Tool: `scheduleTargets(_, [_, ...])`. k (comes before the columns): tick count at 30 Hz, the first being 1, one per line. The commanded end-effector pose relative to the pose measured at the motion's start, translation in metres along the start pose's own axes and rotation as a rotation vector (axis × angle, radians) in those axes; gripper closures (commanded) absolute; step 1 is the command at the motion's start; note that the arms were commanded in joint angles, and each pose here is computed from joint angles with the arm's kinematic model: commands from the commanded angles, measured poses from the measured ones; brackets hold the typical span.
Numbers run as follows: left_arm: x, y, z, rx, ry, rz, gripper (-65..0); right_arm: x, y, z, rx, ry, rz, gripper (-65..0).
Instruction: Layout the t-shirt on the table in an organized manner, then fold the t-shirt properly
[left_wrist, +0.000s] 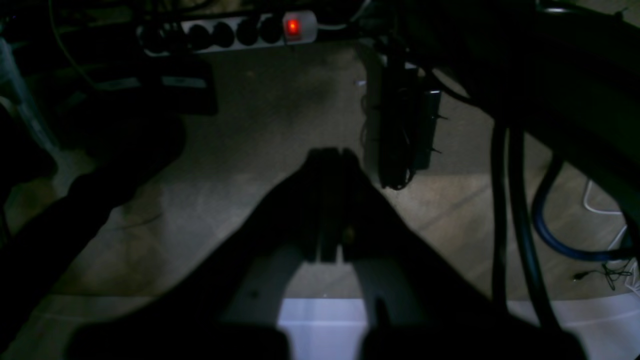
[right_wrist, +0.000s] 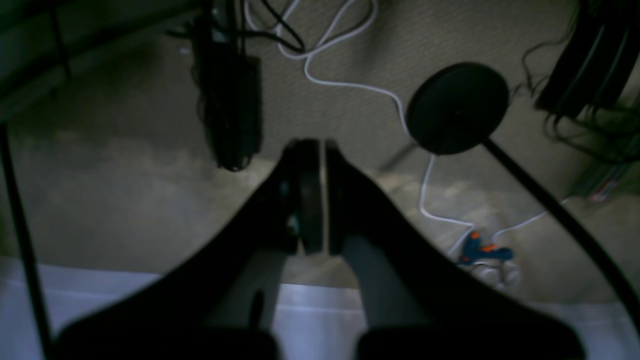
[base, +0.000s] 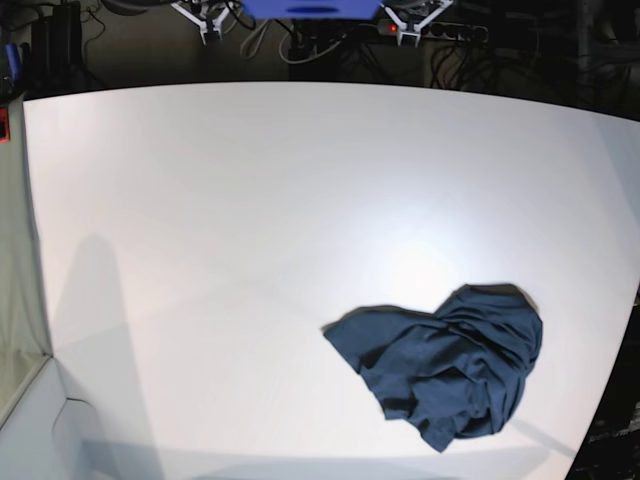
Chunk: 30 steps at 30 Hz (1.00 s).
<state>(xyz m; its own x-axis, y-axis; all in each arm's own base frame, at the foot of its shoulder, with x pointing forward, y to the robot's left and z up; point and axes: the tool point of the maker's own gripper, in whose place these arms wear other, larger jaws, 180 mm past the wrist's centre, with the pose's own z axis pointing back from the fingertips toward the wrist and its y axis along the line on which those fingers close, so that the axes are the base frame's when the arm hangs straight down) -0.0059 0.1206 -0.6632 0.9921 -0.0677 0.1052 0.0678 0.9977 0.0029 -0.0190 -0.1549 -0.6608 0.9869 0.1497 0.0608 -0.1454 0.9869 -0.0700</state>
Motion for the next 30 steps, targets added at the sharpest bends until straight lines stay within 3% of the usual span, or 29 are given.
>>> scheduleTargets(1, [-0.0031,-0.0002,0.0005,-0.001,0.001,0.003,-0.4,-0.0035,-0.0159,0.0006,-0.064,0.004,0.015,0.0])
scheduleTargets(3, [-0.0032,0.0008,0.0005,0.001,0.001,0.003,-0.4,-0.003,-0.0231,0.0015,-0.11,-0.002,0.031,0.0])
scheduleTargets(30, [-0.0042,0.007,0.0007,0.015,0.002,-0.002,-0.2,-0.0047,-0.0191,0.0018,-0.104,-0.003,0.038,0.0])
